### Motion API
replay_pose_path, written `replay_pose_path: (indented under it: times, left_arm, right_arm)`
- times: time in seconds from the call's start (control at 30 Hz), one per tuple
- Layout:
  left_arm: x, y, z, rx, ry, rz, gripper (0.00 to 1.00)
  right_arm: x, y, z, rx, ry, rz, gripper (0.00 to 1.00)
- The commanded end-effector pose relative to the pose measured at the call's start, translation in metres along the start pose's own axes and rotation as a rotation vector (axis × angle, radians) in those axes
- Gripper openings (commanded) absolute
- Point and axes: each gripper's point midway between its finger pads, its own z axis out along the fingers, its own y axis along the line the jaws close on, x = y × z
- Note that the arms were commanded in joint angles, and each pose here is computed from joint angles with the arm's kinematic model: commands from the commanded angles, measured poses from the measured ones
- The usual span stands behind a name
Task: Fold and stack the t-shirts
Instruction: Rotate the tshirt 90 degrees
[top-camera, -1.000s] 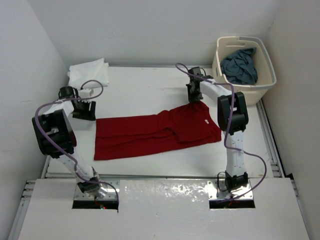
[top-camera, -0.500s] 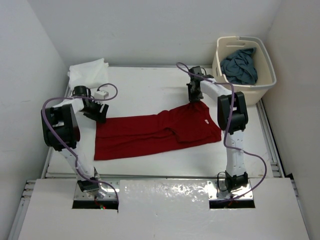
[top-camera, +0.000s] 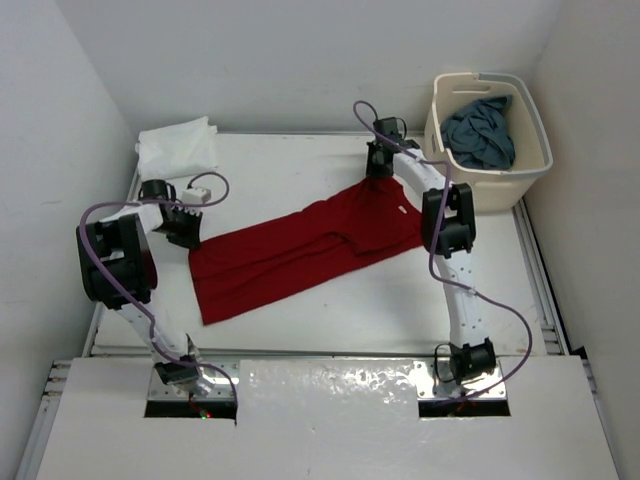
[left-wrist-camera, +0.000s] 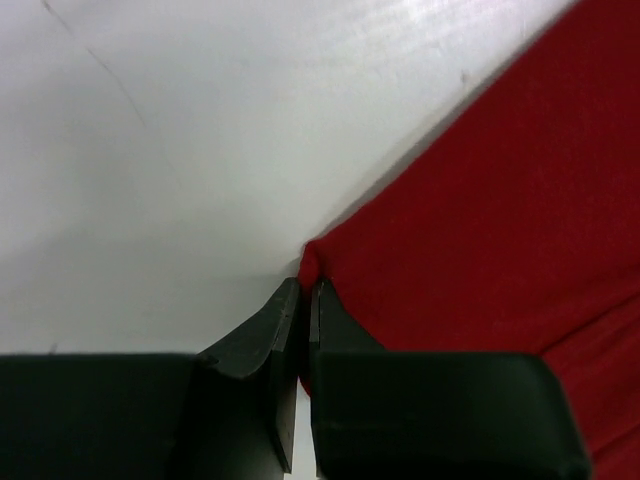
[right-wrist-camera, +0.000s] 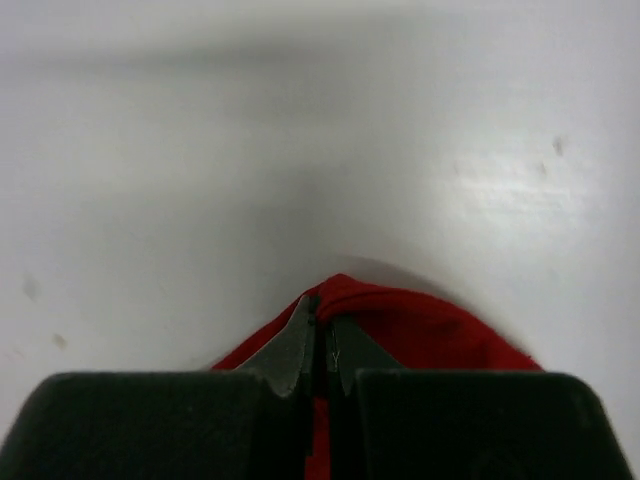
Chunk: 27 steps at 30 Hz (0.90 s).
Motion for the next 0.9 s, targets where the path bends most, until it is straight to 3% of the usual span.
replay_pose_path:
  times: [0.0,0.07,0.1,0.13,0.2,0.23,0.3,0.33,0.47,0.53,0.57,0.63,0.67,0.7,0.77,0.8,0.87]
  left_arm:
    - [0.08,-0.039,-0.004,0.131,0.243,-0.06,0.0]
    - [0.094,-0.052,-0.007,0.185,0.286,-0.052,0.0]
    - [0.102,-0.058,-0.007,0.206,0.306,-0.049,0.0]
    - [0.108,-0.059,-0.009,0.212,0.327,-0.038,0.0]
    - [0.114,-0.061,-0.009,0.21,0.342,-0.038,0.0]
    - [0.111,-0.061,-0.011,0.206,0.326,-0.039,0.0]
    - [0.104,-0.065,-0.011,0.224,0.297,-0.049,0.0]
    - [0.103,-0.066,-0.012,0.229,0.292,-0.054,0.0]
    - [0.101,-0.063,-0.012,0.218,0.29,-0.043,0.0]
    - [0.103,-0.058,-0.013,0.193,0.298,-0.036,0.0]
    - [0.104,-0.057,-0.013,0.186,0.301,-0.038,0.0]
    - [0.105,-0.053,-0.013,0.163,0.304,-0.044,0.0]
    - [0.107,-0.054,-0.013,0.162,0.309,-0.046,0.0]
    - [0.107,-0.054,-0.013,0.163,0.306,-0.046,0.0]
    - [0.109,-0.055,-0.014,0.159,0.311,-0.045,0.0]
    - [0.11,-0.053,-0.014,0.148,0.313,-0.039,0.0]
    - [0.115,-0.055,-0.016,0.147,0.324,-0.032,0.0]
  right_arm:
    - [-0.066,0.045,0.009,-0.164,-0.238,0.148,0.0]
    - [-0.107,0.068,0.003,-0.23,-0.392,0.152,0.07]
    - [-0.118,0.078,0.001,-0.242,-0.434,0.152,0.18]
    - [-0.139,0.084,-0.006,-0.258,-0.504,0.158,0.38]
    - [-0.153,0.08,-0.019,-0.24,-0.554,0.173,0.57]
    - [-0.159,0.073,-0.04,-0.209,-0.572,0.155,0.77]
    - [-0.172,0.056,-0.066,-0.149,-0.62,0.137,0.97]
    - [-0.172,0.049,-0.076,-0.114,-0.621,0.095,0.99]
    - [-0.185,0.015,-0.163,0.02,-0.609,0.046,0.99]
    - [-0.142,-0.01,-0.161,0.115,-0.498,0.066,0.99]
    - [-0.134,-0.014,-0.19,0.118,-0.493,0.078,0.97]
    - [-0.065,-0.031,-0.171,0.164,-0.339,0.102,0.83]
    - [-0.049,-0.036,-0.172,0.169,-0.311,0.113,0.65]
    - [-0.014,-0.044,-0.172,0.183,-0.254,0.147,0.33]
    - [0.018,-0.054,-0.171,0.21,-0.212,0.191,0.23]
    - [0.047,-0.061,-0.17,0.233,-0.175,0.244,0.23]
    - [0.063,-0.07,-0.169,0.264,-0.197,0.303,0.28]
